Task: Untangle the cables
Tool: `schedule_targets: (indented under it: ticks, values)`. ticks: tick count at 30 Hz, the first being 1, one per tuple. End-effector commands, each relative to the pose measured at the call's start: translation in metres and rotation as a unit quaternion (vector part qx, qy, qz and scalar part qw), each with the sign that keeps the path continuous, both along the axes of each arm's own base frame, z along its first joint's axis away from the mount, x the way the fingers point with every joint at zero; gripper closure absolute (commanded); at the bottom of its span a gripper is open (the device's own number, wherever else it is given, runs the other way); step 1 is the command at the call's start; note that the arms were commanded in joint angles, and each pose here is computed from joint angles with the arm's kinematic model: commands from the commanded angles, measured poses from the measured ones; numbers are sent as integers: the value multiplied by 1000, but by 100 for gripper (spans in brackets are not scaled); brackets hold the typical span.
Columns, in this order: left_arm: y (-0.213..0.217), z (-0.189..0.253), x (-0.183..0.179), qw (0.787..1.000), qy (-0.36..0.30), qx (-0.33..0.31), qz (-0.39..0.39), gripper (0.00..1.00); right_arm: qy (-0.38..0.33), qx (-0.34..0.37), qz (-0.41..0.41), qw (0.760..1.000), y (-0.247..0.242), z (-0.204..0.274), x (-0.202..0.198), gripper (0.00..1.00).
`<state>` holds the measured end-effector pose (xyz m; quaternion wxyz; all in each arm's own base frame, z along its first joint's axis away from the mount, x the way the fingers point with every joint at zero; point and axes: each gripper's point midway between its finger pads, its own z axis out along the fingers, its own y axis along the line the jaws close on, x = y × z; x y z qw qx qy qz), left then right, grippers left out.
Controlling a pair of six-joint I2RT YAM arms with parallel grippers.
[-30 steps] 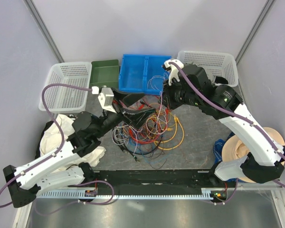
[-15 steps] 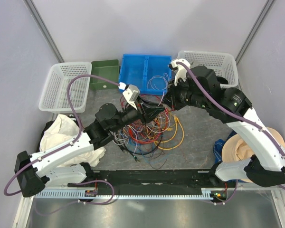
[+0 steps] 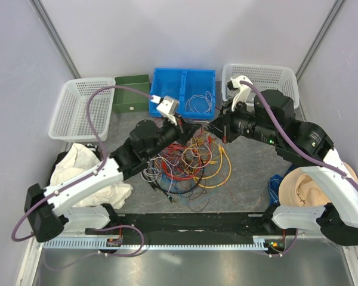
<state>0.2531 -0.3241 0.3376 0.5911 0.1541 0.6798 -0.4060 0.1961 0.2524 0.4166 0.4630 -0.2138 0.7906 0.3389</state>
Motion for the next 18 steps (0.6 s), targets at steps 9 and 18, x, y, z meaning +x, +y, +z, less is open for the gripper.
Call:
schedule_targets:
  ticks: [9,18]
  values:
    - [-33,-46,-3,995,82,18,-59,98,-110,177,-6,978,4,100,-1,100]
    - [27,-18,1,996,52,51,41,1,-115,158,-56,979,19,90,39,100]
